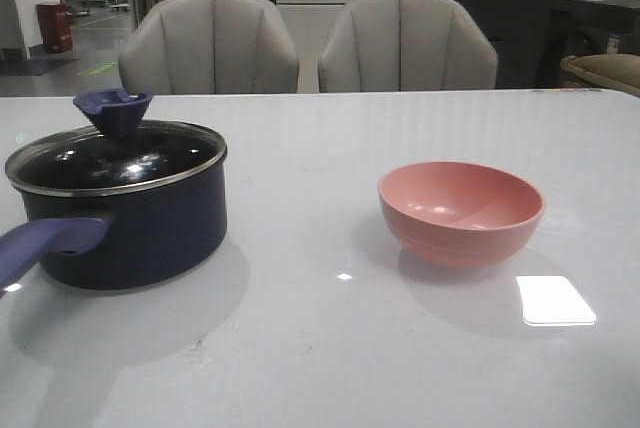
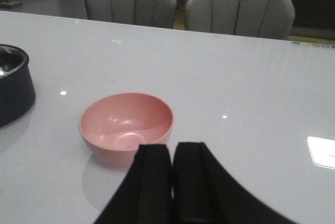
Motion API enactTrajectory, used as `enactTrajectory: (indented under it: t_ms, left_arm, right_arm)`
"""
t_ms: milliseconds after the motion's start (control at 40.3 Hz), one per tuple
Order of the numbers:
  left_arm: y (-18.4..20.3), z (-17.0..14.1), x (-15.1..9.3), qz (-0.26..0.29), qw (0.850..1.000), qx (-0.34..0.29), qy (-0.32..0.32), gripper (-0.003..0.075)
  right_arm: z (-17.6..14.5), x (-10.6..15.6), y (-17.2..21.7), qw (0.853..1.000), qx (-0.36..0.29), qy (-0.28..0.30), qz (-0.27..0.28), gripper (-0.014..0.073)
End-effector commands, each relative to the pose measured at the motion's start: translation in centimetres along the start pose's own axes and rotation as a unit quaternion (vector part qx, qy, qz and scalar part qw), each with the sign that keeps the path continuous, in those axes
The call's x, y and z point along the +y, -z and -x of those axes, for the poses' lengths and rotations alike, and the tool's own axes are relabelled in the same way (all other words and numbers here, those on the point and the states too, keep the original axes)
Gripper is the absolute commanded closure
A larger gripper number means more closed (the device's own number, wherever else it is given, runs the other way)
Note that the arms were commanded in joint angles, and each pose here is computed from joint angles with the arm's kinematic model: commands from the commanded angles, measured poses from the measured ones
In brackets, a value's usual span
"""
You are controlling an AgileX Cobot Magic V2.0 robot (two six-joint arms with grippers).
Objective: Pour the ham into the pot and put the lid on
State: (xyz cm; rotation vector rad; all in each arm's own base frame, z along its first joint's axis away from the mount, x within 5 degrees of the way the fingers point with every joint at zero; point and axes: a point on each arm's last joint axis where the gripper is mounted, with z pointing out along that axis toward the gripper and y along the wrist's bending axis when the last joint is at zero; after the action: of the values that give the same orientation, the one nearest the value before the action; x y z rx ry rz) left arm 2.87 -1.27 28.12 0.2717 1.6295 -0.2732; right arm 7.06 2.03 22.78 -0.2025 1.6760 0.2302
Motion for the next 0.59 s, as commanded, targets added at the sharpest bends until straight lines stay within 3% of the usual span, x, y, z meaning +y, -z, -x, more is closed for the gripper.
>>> enactTrajectory:
  t_ms: [0,248,570]
  left_arm:
    - [-0.6,0.2,0.5,0.048,0.997,-0.055,-0.004,0.0607]
    - [-1.7,-4.4,2.0,0.183,0.979,-0.086,0.007,0.0607]
    - [-2.4,-6.9,2.4,0.193,0.975,-0.108,0.008,0.0607]
  right_arm:
    - [1.5,-0.1,0.1,0.999,-0.046,0.003,-0.007,0.0440]
    - [1.5,-0.1,0.1,0.999,-0.046,0.003,-0.007,0.0440]
    - [1.5,-0.1,0.1,0.999,-0.046,0.003,-0.007,0.0440]
